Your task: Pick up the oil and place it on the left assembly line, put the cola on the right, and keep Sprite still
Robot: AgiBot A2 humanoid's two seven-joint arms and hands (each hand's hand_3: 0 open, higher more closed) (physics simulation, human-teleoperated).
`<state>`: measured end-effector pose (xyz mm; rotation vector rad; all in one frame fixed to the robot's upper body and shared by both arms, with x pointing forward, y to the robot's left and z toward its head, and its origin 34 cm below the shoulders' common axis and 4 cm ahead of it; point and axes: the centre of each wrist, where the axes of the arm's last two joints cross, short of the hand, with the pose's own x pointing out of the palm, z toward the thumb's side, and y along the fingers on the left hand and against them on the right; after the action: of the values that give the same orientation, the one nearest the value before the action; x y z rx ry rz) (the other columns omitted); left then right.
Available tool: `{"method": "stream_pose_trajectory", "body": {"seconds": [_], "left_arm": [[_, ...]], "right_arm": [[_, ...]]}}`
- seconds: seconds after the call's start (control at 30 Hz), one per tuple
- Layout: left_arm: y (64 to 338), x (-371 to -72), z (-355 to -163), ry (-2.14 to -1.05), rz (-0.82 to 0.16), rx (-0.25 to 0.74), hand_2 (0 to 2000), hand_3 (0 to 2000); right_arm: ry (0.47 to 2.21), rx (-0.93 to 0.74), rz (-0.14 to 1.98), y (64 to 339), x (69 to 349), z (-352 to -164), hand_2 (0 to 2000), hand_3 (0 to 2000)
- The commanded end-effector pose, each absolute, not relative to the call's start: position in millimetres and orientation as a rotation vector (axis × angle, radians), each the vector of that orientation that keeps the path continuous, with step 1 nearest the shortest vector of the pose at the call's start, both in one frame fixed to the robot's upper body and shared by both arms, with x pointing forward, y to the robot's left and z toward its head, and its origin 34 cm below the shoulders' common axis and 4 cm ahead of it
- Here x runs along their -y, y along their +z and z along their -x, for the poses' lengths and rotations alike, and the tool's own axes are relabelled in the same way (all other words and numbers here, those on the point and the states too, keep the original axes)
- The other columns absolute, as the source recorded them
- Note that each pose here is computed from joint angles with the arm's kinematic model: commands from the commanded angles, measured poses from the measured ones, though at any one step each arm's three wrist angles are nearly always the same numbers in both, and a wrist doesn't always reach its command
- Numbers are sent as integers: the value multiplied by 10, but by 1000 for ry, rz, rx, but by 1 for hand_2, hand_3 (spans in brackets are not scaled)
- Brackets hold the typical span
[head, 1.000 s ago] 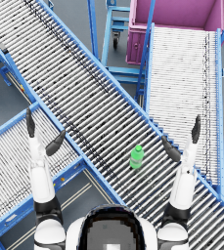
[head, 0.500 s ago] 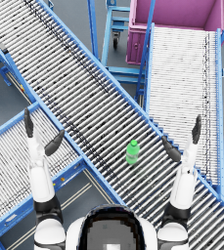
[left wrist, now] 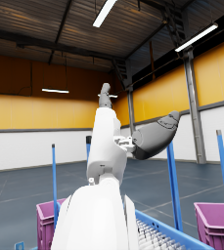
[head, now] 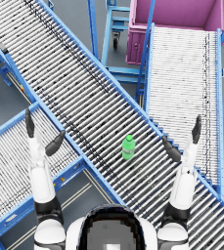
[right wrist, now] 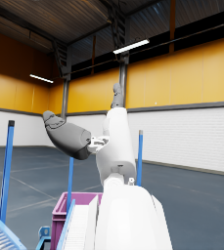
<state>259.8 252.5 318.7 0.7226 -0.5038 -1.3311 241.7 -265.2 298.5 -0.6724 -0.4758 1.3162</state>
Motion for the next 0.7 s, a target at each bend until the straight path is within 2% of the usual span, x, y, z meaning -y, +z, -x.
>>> {"method": "stream_pose_trajectory", "body": {"seconds": [0.03,0.13,0.17,0.2,0.23,0.27,0.3,0.33,0.37,0.43,0.7], "left_arm": [[3236,-2534,-2587,-1323,-738,516,0,0],[3194,-2525,-2592,-1329,-725,507,0,0],[3267,-2534,-2588,-1320,-746,523,0,0],[3205,-2526,-2590,-1328,-728,510,0,0],[3287,-2534,-2588,-1318,-752,528,0,0],[3221,-2527,-2590,-1326,-732,514,0,0],[3308,-2534,-2579,-1315,-759,534,0,0],[3239,-2527,-2588,-1324,-738,518,0,0],[3308,-2524,-2578,-1319,-760,534,0,0],[3257,-2523,-2583,-1324,-744,523,0,0],[3229,-2508,-2583,-1331,-736,519,0,0]], "right_arm": [[1308,485,687,3027,2665,-2408,0,0],[1306,488,691,3037,2665,-2398,0,0],[1305,492,698,3057,2665,-2399,0,0],[1307,489,694,3047,2665,-2408,0,0],[1310,491,698,3057,2655,-2408,0,0],[1310,493,702,3067,2655,-2408,0,0],[1309,495,705,3078,2655,-2409,0,0],[1313,485,686,3023,2652,-2408,0,0],[1307,499,710,3088,2655,-2399,0,0],[1302,502,716,3109,2665,-2400,0,0],[1315,483,683,3018,2650,-2420,0,0]]}}
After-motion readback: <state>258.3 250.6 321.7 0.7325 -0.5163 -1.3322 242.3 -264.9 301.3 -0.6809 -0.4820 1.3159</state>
